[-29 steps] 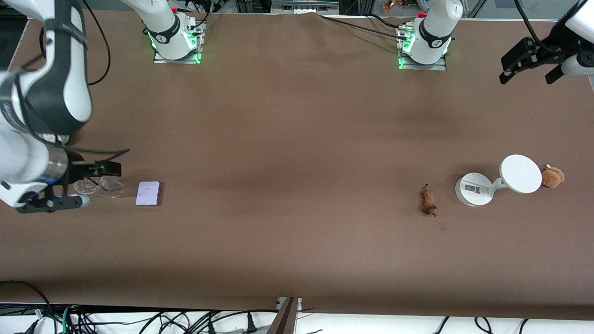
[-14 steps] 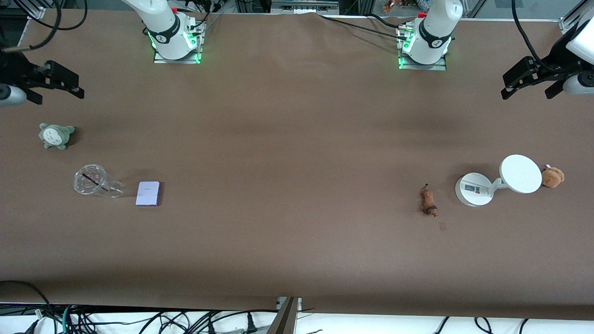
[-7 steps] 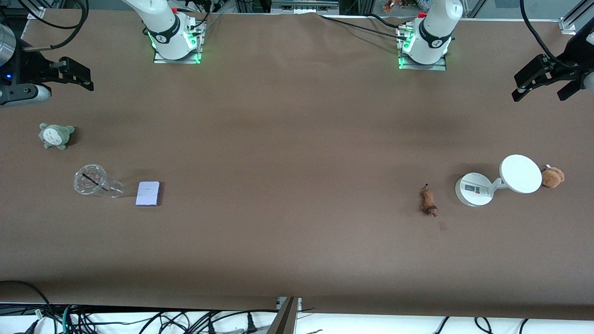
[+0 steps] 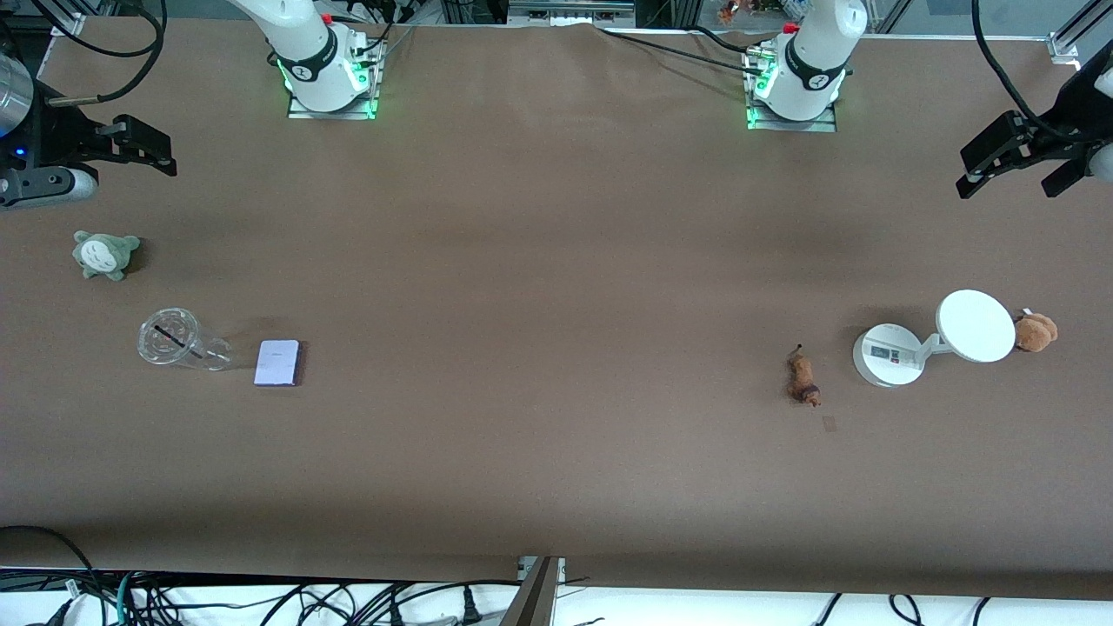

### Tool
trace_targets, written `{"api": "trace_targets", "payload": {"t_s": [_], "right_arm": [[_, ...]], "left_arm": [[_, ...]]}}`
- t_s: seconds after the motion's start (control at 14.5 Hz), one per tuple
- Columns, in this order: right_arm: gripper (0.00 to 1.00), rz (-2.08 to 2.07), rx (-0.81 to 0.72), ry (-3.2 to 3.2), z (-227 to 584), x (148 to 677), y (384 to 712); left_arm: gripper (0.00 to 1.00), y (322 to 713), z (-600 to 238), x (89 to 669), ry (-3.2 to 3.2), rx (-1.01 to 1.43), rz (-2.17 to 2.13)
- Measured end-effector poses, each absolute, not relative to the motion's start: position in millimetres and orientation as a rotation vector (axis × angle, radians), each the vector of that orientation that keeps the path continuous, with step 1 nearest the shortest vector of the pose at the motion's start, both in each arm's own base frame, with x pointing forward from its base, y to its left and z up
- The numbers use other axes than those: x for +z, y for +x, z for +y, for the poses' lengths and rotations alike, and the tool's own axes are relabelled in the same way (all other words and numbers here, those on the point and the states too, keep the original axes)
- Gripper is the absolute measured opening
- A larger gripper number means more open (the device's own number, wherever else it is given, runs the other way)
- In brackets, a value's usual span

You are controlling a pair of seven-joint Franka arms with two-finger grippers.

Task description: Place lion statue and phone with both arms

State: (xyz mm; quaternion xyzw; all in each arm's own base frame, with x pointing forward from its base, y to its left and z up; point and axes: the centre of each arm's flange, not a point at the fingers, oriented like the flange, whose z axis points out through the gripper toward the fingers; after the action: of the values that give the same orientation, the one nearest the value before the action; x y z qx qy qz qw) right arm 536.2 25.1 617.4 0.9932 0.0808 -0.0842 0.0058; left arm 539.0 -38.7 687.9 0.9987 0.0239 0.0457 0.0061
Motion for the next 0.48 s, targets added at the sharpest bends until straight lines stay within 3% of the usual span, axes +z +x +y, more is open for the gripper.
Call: {"api": "trace_targets", "payload": {"t_s": [0.48], "right_arm": [[1.0, 0.253, -0.256, 3.109, 25.1, 618.4, 536.8]], "left_arm": [[1.0, 543.0, -47.6, 681.9, 3.127, 0.123, 0.05]]}}
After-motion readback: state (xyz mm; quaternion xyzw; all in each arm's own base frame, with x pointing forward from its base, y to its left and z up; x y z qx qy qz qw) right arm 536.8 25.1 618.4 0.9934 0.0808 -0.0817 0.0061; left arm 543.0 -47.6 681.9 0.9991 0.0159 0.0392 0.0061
